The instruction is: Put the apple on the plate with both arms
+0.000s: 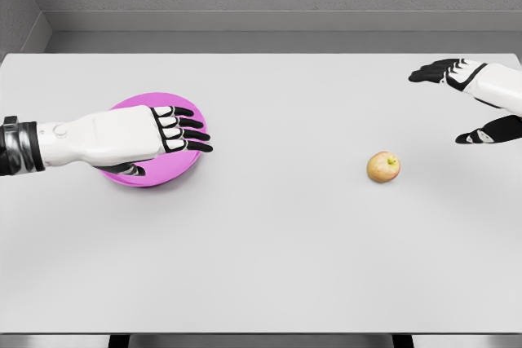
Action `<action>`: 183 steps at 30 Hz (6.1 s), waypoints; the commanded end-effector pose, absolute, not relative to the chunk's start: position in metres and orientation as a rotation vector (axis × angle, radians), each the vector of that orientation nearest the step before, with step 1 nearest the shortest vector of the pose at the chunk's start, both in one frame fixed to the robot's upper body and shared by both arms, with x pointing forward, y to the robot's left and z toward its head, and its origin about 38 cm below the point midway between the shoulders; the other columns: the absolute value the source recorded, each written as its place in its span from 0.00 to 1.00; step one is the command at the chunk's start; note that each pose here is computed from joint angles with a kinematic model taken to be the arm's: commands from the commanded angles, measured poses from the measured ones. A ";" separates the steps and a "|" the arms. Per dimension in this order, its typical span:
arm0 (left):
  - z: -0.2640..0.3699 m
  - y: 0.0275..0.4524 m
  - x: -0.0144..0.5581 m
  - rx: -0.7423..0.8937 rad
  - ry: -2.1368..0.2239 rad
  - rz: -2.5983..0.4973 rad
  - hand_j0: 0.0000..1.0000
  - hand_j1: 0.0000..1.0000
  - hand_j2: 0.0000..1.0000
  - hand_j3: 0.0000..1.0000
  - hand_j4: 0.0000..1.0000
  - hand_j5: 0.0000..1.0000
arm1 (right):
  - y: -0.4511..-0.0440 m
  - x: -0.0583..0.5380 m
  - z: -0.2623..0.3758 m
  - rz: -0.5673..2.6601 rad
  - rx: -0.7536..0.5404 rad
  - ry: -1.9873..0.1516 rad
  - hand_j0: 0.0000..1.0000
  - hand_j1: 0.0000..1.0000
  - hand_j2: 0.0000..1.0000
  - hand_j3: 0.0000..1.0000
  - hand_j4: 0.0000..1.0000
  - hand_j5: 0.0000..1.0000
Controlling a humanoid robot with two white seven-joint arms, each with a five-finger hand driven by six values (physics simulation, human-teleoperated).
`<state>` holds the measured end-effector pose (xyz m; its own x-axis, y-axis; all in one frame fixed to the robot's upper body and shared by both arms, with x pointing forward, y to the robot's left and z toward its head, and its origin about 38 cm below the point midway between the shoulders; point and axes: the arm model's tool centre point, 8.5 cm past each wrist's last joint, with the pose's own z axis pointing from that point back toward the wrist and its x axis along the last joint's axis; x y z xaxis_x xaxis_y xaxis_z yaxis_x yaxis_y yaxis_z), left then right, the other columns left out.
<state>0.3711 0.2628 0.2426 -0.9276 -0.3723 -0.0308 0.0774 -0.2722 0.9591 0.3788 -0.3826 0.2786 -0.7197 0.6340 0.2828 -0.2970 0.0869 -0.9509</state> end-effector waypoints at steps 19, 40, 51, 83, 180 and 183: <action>0.244 0.264 0.372 0.363 -1.693 -2.264 1.00 1.00 1.00 1.00 1.00 1.00 | -0.350 0.376 0.219 1.773 -0.146 -1.581 1.00 1.00 1.00 1.00 1.00 1.00; 0.242 0.264 0.372 0.358 -1.690 -2.264 1.00 1.00 1.00 1.00 1.00 1.00 | -0.334 0.397 0.169 1.745 -0.073 -1.501 1.00 1.00 1.00 1.00 1.00 1.00; 0.242 0.264 0.372 0.358 -1.690 -2.264 1.00 1.00 1.00 1.00 1.00 1.00 | -0.331 0.406 0.158 1.745 -0.076 -1.472 1.00 1.00 1.00 1.00 1.00 1.00; 0.242 0.264 0.371 0.357 -1.689 -2.264 1.00 1.00 1.00 1.00 1.00 1.00 | -0.343 0.411 0.138 1.688 -0.068 -1.419 1.00 1.00 1.00 1.00 1.00 1.00; 0.205 0.200 0.442 0.242 -1.696 -2.151 1.00 1.00 1.00 1.00 1.00 1.00 | -0.396 0.440 0.244 1.581 -0.320 -1.590 1.00 1.00 1.00 1.00 1.00 1.00; 0.198 0.179 0.438 0.187 -1.697 -2.195 1.00 1.00 1.00 1.00 1.00 1.00 | -0.402 0.441 0.239 1.563 -0.322 -1.573 1.00 1.00 1.00 1.00 1.00 1.00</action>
